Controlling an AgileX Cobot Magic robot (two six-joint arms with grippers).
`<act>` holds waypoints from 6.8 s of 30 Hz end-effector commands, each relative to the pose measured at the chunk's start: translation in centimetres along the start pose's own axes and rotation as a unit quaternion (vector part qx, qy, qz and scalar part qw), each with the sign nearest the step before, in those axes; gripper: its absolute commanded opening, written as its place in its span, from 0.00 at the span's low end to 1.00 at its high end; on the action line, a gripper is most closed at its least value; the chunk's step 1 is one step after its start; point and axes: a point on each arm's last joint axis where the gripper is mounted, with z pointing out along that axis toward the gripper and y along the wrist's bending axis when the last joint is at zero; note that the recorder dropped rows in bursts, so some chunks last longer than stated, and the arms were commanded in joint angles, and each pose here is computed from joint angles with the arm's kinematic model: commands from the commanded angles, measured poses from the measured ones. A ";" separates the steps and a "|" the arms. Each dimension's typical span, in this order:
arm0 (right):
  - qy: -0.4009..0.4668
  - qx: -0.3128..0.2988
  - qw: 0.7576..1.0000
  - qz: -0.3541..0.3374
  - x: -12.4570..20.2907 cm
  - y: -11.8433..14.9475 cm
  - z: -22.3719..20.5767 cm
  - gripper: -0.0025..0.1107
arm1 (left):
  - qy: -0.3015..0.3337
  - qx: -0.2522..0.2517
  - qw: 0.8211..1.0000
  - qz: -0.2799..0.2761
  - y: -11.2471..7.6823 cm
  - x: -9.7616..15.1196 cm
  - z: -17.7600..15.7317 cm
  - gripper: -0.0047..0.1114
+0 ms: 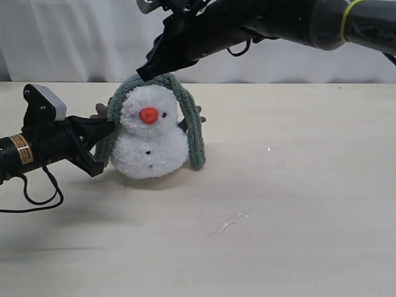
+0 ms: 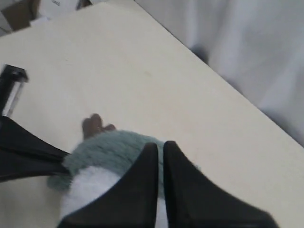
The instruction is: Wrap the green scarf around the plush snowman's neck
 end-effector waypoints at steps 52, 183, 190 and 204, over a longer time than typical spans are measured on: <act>0.052 -0.007 0.996 0.066 1.4 -0.2 1.9 0.06 | -0.012 0.014 1.000 0.005 -0.2 -0.3 0.1 0.04; 0.136 0.006 0.987 0.083 13.1 -2.0 3.2 0.52 | 0.139 0.090 0.966 -0.200 1.2 -2.8 1.4 0.04; 0.162 -0.031 0.982 0.089 13.7 -0.7 3.9 0.23 | 0.140 0.090 0.966 -0.197 1.2 -2.8 1.4 0.04; 0.186 -0.116 0.969 0.110 11.6 1.3 0.8 0.06 | 0.137 0.088 0.966 -0.201 1.2 -2.8 1.4 0.04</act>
